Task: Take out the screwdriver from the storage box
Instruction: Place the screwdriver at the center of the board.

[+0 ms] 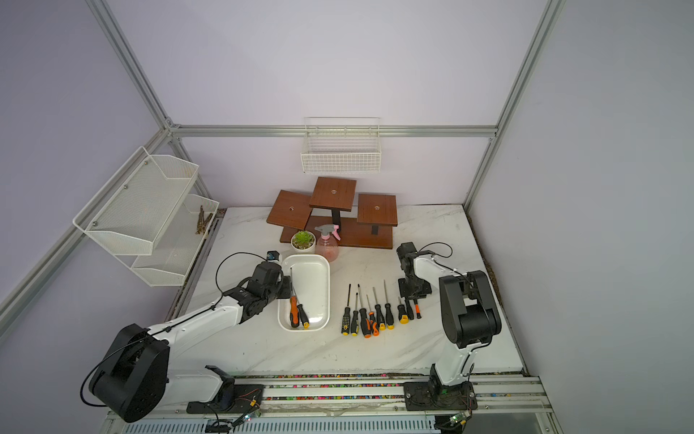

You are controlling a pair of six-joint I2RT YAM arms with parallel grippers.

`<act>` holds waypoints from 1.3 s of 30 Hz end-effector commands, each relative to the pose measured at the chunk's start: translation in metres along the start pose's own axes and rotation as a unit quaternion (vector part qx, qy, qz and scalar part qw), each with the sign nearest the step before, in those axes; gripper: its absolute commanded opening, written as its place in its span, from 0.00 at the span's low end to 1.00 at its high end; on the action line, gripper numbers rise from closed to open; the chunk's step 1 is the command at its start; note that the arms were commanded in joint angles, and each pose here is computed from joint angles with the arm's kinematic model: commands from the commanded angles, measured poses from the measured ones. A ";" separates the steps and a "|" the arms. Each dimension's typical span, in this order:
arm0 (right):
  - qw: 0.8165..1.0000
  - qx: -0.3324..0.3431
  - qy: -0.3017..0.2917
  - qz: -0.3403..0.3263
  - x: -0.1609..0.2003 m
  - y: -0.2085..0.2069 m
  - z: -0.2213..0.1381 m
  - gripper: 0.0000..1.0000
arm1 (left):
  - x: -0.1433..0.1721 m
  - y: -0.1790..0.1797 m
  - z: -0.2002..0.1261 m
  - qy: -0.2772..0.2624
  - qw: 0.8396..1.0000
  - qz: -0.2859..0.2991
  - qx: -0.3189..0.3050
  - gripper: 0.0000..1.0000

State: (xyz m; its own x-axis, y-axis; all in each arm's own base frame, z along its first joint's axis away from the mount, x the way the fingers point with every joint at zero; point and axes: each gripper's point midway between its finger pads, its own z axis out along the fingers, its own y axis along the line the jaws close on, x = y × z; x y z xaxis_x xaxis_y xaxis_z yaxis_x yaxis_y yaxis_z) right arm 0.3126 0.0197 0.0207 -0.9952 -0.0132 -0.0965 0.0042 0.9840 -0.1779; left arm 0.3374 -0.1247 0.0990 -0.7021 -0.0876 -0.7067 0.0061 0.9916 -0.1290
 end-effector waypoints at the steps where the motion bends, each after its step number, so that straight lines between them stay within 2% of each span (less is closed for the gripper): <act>1: 1.000 -0.007 -0.008 0.004 -0.009 0.000 -0.002 0.26 | -0.022 -0.009 -0.005 -0.034 0.999 -0.005 0.017 0.00; 5: 0.999 -0.017 -0.028 0.013 -0.015 0.001 -0.017 0.26 | -0.022 -0.008 -0.006 -0.032 0.999 -0.004 0.015 0.00; 9: 0.996 -0.048 -0.074 0.032 -0.030 0.003 -0.054 0.26 | -0.022 -0.008 -0.006 -0.031 0.999 -0.004 0.014 0.00; 14: 0.978 -0.140 -0.146 0.054 -0.038 0.022 -0.118 0.26 | -0.021 -0.008 -0.006 -0.029 0.999 -0.007 0.015 0.00; 19: 0.950 -0.215 -0.225 0.039 -0.026 0.084 -0.189 0.28 | -0.020 -0.009 -0.005 -0.025 0.999 -0.015 0.017 0.00; 24: 0.916 -0.312 -0.251 0.009 0.006 0.175 -0.233 0.28 | -0.019 -0.011 -0.006 -0.021 0.999 -0.023 0.024 0.00; 29: 0.900 -0.363 -0.239 -0.038 0.039 0.251 -0.243 0.29 | -0.020 -0.016 -0.007 -0.016 0.999 -0.027 0.034 0.00; 35: 0.899 -0.377 -0.208 -0.074 0.053 0.308 -0.212 0.31 | -0.023 -0.020 -0.009 -0.017 0.998 -0.034 0.043 0.00; 36: 0.905 -0.368 -0.195 -0.083 0.055 0.319 -0.196 0.32 | -0.024 -0.019 -0.010 -0.017 0.998 -0.034 0.042 0.00; 39: 0.907 -0.362 -0.190 -0.103 0.057 0.338 -0.184 0.34 | -0.023 -0.019 -0.010 -0.016 0.998 -0.035 0.041 0.00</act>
State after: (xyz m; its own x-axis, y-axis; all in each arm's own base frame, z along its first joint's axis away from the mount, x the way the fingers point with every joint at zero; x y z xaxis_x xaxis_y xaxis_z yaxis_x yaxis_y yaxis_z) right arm 0.2350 0.3623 0.1255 -0.8800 -0.1515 -0.4501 -0.3537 0.8416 0.4082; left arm 0.3304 -0.1294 0.0932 -0.7349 -0.1042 -0.6701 0.0085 0.9866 -0.1627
